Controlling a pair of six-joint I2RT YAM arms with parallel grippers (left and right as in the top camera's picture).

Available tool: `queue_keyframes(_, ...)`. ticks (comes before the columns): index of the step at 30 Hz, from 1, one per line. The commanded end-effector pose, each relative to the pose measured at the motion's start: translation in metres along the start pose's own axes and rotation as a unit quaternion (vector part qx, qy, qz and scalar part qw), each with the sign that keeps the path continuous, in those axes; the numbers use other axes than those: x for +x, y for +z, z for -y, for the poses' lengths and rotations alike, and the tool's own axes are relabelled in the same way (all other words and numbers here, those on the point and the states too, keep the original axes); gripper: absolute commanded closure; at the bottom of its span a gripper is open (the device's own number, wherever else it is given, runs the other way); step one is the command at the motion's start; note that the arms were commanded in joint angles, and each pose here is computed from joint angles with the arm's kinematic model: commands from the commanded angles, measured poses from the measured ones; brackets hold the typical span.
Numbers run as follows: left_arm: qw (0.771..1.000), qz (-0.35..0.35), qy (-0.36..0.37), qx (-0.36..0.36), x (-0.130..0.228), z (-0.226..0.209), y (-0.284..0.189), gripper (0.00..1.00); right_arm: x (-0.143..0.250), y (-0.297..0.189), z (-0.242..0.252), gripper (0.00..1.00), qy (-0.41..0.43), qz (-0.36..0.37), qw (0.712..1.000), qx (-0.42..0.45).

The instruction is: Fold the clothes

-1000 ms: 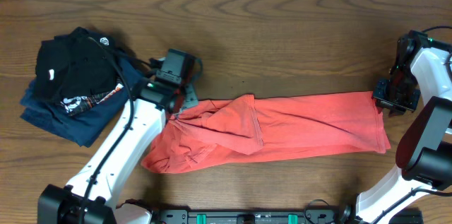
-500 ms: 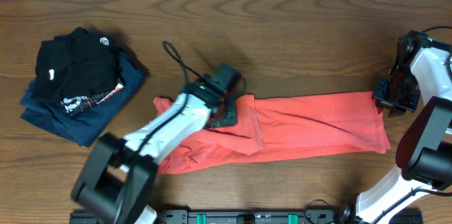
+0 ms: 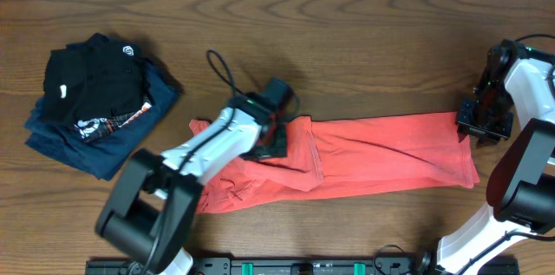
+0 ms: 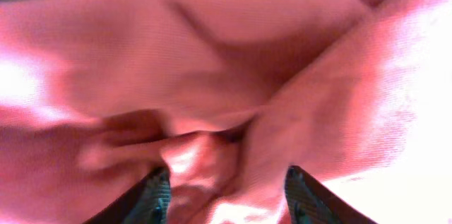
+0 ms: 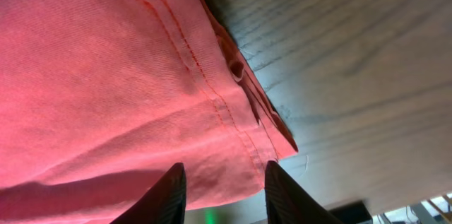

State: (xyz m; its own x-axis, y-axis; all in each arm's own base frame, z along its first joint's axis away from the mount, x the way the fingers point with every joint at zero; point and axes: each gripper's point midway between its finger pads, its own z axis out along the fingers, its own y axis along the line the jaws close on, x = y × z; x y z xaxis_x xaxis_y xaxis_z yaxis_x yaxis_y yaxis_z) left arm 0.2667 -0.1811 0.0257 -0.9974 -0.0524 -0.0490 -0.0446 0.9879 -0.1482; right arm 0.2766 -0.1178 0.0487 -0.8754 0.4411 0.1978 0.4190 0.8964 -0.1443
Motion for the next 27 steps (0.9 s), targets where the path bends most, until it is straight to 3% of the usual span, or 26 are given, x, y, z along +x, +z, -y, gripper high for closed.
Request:
queue_keyframes(1, 0.997, 0.072, 0.014, 0.035, -0.027, 0.007, -0.05, 0.38, 0.005, 0.01, -0.001, 0.6, -0.03, -0.005, 0.999, -0.037)
queue_keyframes(5, 0.991, 0.115, 0.017, 0.06, -0.03, 0.009, -0.085, 0.33, 0.006, 0.039, -0.007, 0.47, -0.065, 0.006, 0.996, -0.061)
queue_keyframes(12, 0.991, 0.118, 0.017, 0.062, -0.023, 0.006, -0.096, 0.33, 0.005, 0.065, -0.01, 0.46, -0.07, 0.025, 0.995, -0.066)
queue_keyframes(14, 0.991, 0.116, 0.017, 0.061, -0.022, 0.006, -0.096, 0.33, 0.006, 0.067, -0.013, 0.51, -0.071, 0.025, 0.994, -0.076)
queue_keyframes(17, 0.991, 0.117, 0.017, 0.061, -0.023, 0.006, -0.096, 0.33, 0.006, 0.067, -0.014, 0.83, -0.07, 0.026, 0.994, -0.078)
queue_keyframes(19, 0.991, 0.117, 0.017, 0.061, -0.023, 0.006, -0.096, 0.33, 0.005, 0.066, -0.013, 0.98, -0.068, 0.027, 0.994, -0.077)
queue_keyframes(27, 0.991, 0.131, 0.014, 0.038, -0.027, -0.002, -0.096, 0.33, -0.019, 0.032, 0.044, 0.99, 0.064, 0.046, 0.997, -0.001)
